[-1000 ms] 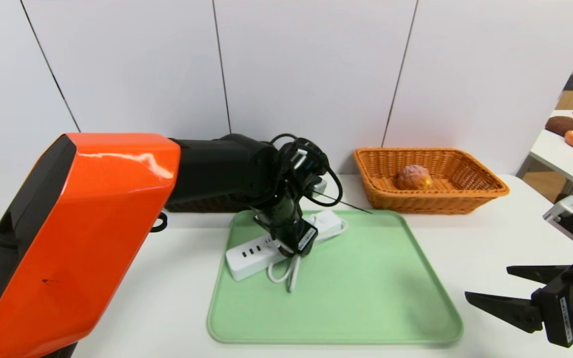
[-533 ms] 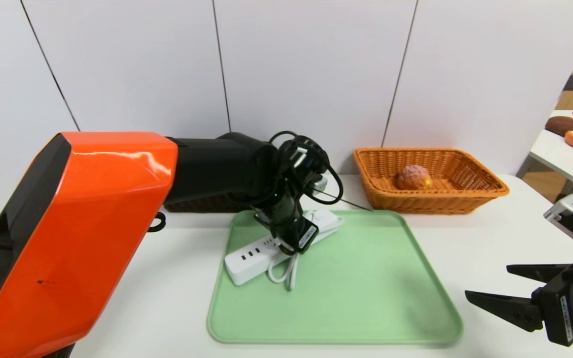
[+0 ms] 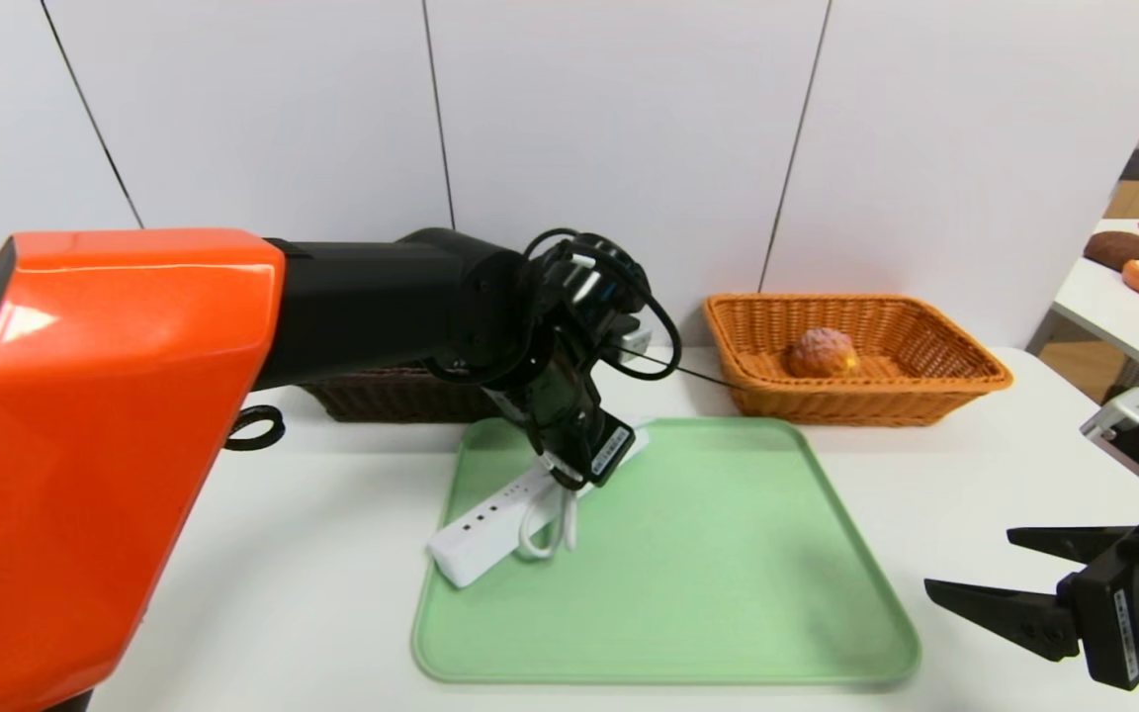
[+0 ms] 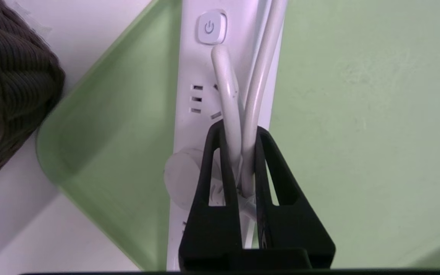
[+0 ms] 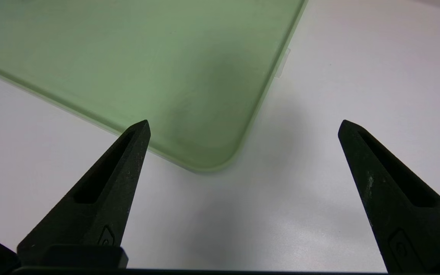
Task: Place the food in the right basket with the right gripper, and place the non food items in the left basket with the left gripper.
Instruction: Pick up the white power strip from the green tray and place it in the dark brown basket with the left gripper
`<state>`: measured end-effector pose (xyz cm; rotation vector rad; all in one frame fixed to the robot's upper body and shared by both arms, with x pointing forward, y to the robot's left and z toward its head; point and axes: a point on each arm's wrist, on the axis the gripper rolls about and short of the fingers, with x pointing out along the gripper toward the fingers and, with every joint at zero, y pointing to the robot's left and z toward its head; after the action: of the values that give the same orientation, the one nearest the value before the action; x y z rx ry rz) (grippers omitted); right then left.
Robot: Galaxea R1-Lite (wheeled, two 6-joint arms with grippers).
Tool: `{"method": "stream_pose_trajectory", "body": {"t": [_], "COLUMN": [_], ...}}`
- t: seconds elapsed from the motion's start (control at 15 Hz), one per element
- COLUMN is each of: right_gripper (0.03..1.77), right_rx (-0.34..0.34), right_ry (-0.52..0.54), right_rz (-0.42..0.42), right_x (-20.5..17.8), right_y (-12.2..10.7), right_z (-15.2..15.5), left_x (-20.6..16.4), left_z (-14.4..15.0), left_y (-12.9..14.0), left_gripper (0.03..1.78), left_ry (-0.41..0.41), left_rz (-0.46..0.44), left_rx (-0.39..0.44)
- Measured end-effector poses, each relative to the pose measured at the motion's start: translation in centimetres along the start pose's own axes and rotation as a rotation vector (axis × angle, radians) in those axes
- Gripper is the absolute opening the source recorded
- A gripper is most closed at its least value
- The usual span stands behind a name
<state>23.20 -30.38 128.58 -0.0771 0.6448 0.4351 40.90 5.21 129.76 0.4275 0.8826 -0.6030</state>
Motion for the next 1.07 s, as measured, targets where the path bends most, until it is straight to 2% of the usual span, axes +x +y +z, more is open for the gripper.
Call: {"method": "stream_pose_trajectory", "body": {"t": [0.53, 1.07], "right_gripper": [1.7, 1.7], "right_rx": [-0.001, -0.005], "right_ry": [-0.006, -0.018], "right_rz": [0.0, 0.001], "right_x": [-0.2, -0.4], "right_y": [0.0, 0.1], "right_z": [-0.1, 0.0], "left_x": [-1.6, -6.2], "left_z": [0.3, 0.8], "left_y": [0.2, 0.5], "left_gripper": [0.17, 0.17], "left_ry": [-0.036, -0.141], "left_rz": [0.004, 0.006], "left_rx": [0.0, -0.007]}}
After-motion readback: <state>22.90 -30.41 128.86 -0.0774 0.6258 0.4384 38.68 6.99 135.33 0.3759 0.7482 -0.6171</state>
